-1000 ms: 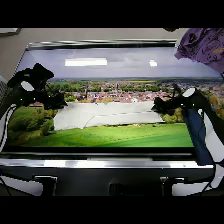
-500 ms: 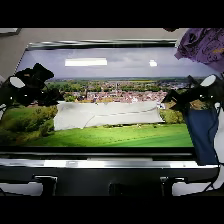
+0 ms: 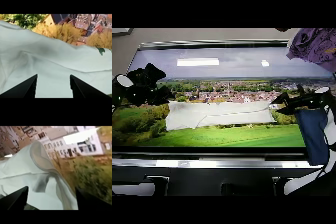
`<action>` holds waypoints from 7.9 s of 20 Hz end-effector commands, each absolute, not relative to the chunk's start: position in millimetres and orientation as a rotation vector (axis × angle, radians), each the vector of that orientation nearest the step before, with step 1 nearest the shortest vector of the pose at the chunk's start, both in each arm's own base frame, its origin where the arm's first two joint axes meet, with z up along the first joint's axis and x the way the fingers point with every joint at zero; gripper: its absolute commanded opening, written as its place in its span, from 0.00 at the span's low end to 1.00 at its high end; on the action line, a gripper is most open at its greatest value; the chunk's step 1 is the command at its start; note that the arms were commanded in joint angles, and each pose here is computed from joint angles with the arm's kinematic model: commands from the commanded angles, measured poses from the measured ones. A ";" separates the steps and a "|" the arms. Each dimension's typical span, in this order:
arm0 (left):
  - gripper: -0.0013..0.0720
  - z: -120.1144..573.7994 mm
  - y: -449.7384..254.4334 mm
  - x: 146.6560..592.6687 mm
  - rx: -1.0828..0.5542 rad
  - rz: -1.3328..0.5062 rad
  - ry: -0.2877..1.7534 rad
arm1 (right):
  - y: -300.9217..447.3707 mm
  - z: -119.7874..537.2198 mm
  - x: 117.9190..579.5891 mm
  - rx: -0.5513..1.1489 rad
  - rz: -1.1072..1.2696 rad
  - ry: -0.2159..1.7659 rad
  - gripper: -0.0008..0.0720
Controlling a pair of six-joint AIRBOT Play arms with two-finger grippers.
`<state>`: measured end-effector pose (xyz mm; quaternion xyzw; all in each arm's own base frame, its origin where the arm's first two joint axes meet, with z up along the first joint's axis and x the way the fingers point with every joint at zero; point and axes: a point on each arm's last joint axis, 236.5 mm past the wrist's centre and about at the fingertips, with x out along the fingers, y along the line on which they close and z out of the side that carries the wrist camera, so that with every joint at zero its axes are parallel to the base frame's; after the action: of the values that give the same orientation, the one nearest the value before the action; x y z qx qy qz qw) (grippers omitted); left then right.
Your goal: Fold the clothes and pants, and hang the long-sleeved shirts on hangers.
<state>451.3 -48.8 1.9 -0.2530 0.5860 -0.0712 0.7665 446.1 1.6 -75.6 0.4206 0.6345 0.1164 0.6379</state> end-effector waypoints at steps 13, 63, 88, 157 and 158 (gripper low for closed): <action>0.28 2.0 -49.6 449.6 -0.550 -0.157 1.280 | 66.7 -91.2 439.7 0.857 0.379 1.540 0.06; 0.04 174.8 -138.3 454.9 -0.275 -0.338 1.099 | 270.1 132.7 431.7 0.747 0.240 1.180 0.06; 0.04 207.7 -78.8 437.4 -0.319 -0.239 1.056 | 402.7 15.4 401.0 0.715 0.318 1.365 0.60; 0.04 205.7 -79.0 438.2 -0.337 -0.229 1.063 | -177.3 167.0 584.8 1.432 -0.162 0.496 0.06; 0.04 205.8 -79.0 438.2 -0.344 -0.225 1.064 | -186.9 169.6 581.4 1.452 -0.198 0.476 0.06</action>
<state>438.0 -79.2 205.9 -0.1586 0.5032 -0.1093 0.8424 587.6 -144.8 155.6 0.6255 0.2664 -0.0362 0.7324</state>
